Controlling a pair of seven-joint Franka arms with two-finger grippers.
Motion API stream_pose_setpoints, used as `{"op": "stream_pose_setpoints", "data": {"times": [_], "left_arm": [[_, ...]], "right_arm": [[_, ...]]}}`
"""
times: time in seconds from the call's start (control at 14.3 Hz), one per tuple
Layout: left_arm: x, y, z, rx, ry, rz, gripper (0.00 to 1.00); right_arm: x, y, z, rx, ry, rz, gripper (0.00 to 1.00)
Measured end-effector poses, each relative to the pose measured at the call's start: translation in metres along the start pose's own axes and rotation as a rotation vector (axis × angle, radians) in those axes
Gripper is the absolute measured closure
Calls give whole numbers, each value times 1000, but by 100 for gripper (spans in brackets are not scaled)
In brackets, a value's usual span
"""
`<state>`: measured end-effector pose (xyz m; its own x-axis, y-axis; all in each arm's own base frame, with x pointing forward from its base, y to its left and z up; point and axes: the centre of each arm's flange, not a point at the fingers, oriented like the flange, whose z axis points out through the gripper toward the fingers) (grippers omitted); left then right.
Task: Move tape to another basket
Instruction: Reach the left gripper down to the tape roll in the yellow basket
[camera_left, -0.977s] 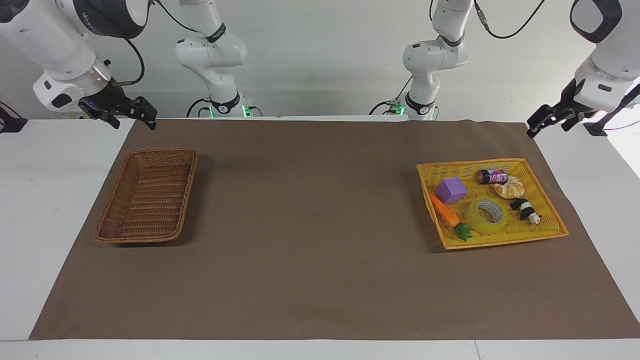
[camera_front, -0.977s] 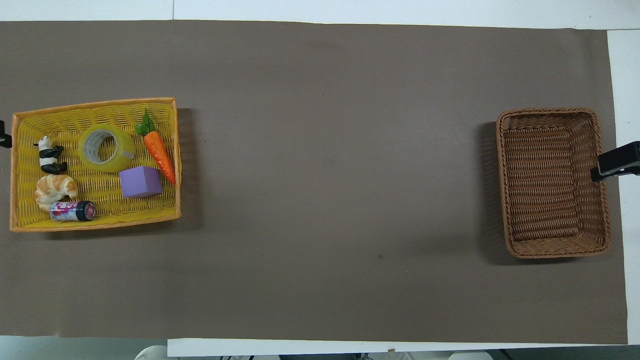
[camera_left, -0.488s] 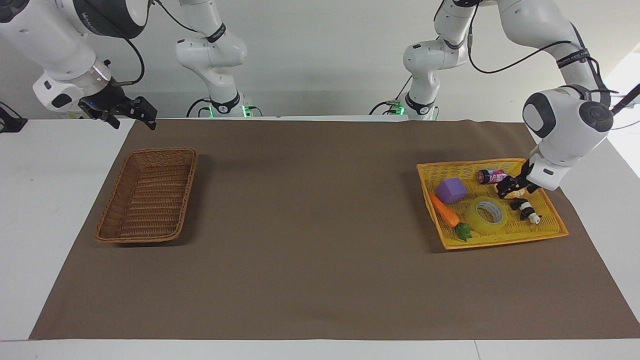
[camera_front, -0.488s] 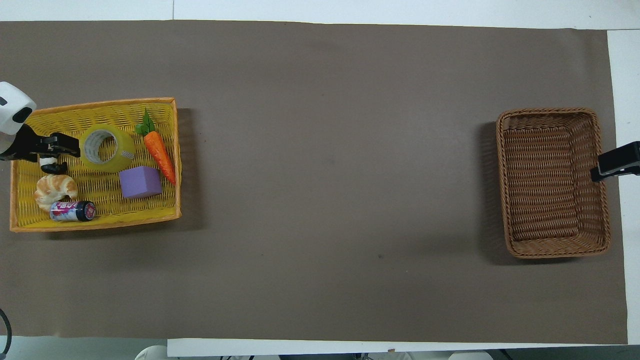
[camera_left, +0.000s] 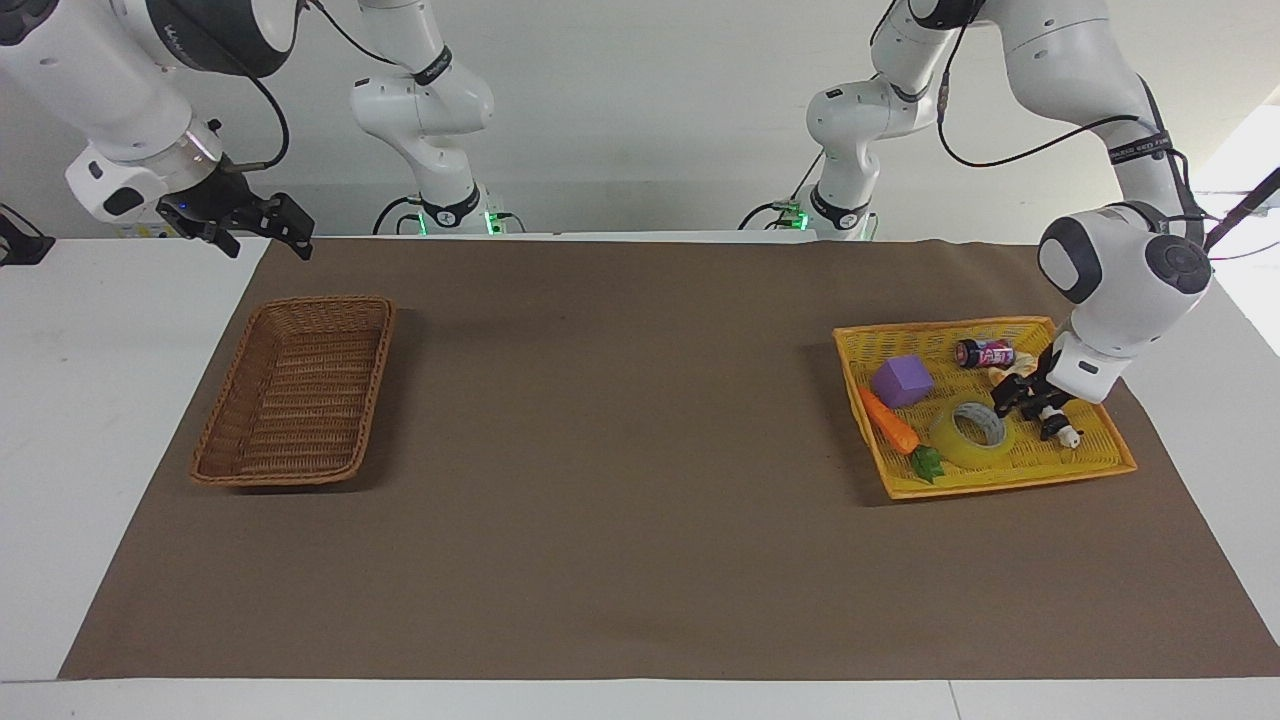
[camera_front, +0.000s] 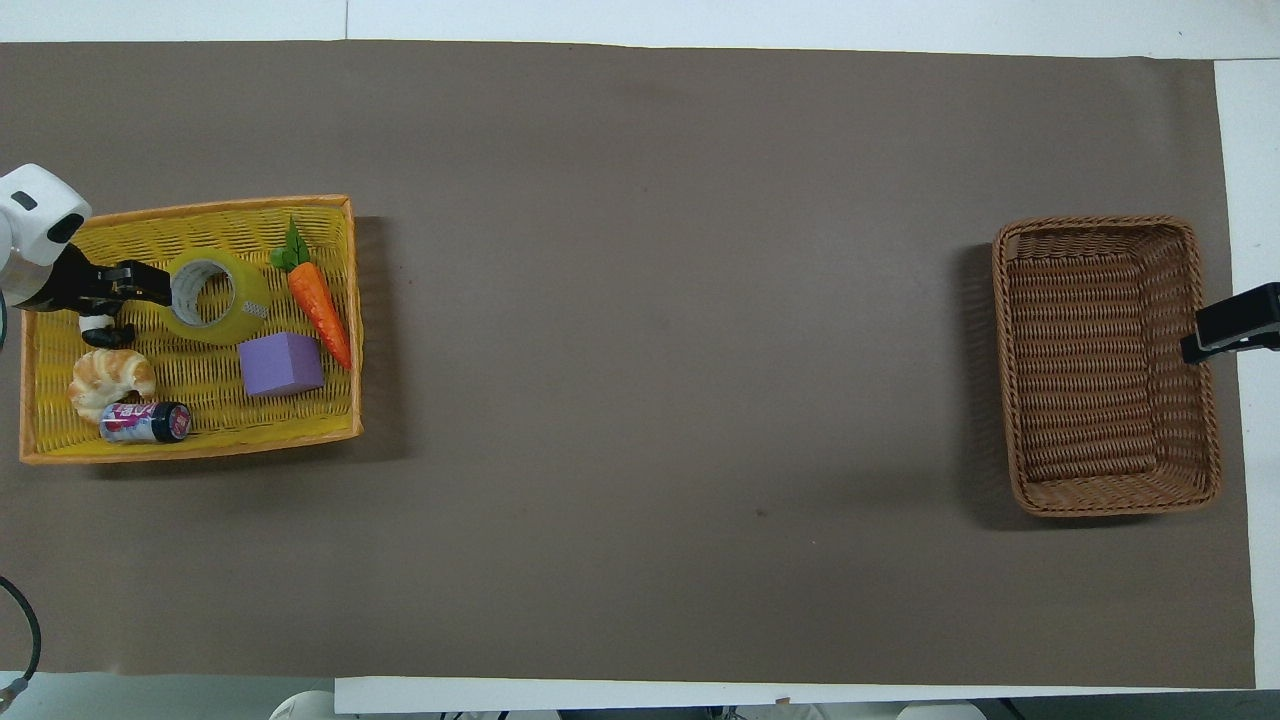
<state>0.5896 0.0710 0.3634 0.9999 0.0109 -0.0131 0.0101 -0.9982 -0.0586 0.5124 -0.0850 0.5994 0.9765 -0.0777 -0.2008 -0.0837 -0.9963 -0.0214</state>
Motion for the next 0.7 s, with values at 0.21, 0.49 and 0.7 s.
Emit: {"op": "stream_pose_setpoints", "data": {"times": [0.21,0.49,0.7], "left_arm": [[2,3,11,-3,-12,3,26],[8,24,37,-7,-20,-9,26],[10,27,45,-8,-23,-13,30]], "right_arm": [[0,0,0,0,0,0,1],[0,0,0,0,0,0,1],[0,0,0,0,0,0,1]]}}
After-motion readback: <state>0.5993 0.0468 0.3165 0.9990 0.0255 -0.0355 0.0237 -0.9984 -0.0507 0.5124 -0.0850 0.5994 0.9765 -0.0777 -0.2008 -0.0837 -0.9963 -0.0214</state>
